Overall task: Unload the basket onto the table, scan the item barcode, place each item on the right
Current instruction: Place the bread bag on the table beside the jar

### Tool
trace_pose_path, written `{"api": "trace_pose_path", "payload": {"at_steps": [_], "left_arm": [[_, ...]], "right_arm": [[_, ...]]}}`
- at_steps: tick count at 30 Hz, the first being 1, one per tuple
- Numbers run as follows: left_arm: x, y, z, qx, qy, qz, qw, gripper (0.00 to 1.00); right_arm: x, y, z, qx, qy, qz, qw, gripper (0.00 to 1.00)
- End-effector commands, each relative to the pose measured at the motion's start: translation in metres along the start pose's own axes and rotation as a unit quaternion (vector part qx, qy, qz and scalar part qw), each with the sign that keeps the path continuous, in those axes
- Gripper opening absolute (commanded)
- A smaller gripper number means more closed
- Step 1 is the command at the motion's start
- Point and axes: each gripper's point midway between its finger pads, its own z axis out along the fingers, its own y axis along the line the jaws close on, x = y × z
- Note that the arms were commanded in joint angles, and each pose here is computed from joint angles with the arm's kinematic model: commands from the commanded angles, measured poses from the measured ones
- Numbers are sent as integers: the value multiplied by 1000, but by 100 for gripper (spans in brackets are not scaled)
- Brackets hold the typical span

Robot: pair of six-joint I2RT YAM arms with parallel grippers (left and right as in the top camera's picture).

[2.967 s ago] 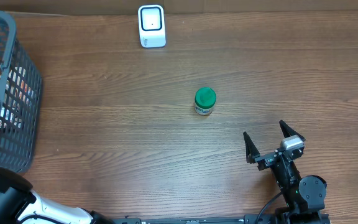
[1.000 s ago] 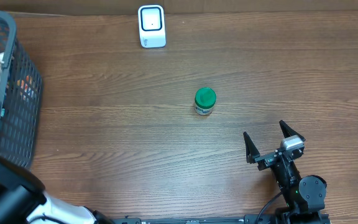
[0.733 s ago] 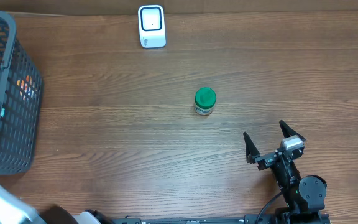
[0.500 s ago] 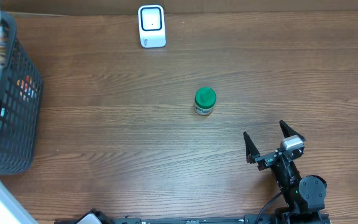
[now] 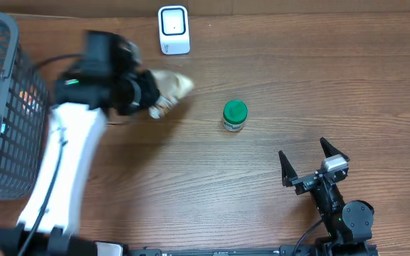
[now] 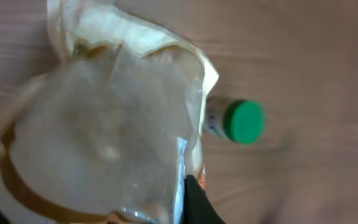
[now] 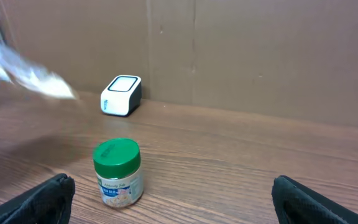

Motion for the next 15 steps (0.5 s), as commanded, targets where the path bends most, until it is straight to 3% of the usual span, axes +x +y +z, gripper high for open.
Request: {"api": "trace_pose_path", "payload": {"at_steps": [1,8,9,10,12,15], "left_arm": [[21,3,62,-37,29,-13,999,4],[56,-10,125,-37,96,-24,994,4],[63,-15,128,-31,109,-20,993,8],[70,-19,130,-25,123,-16,992,28],[83,-25,128,-21,145,-13,989,54],[93,-29,120,-16,164,-14,986,61]], "right_arm": [[2,-2,0,4,-1,1,1000,100],[2,-2,0,4,-1,1,1000,100],[2,-2,0,4,-1,1,1000,100],[2,-2,0,4,-1,1,1000,100],[2,-2,0,4,-1,1,1000,100],[2,-2,0,4,-1,1,1000,100]]}}
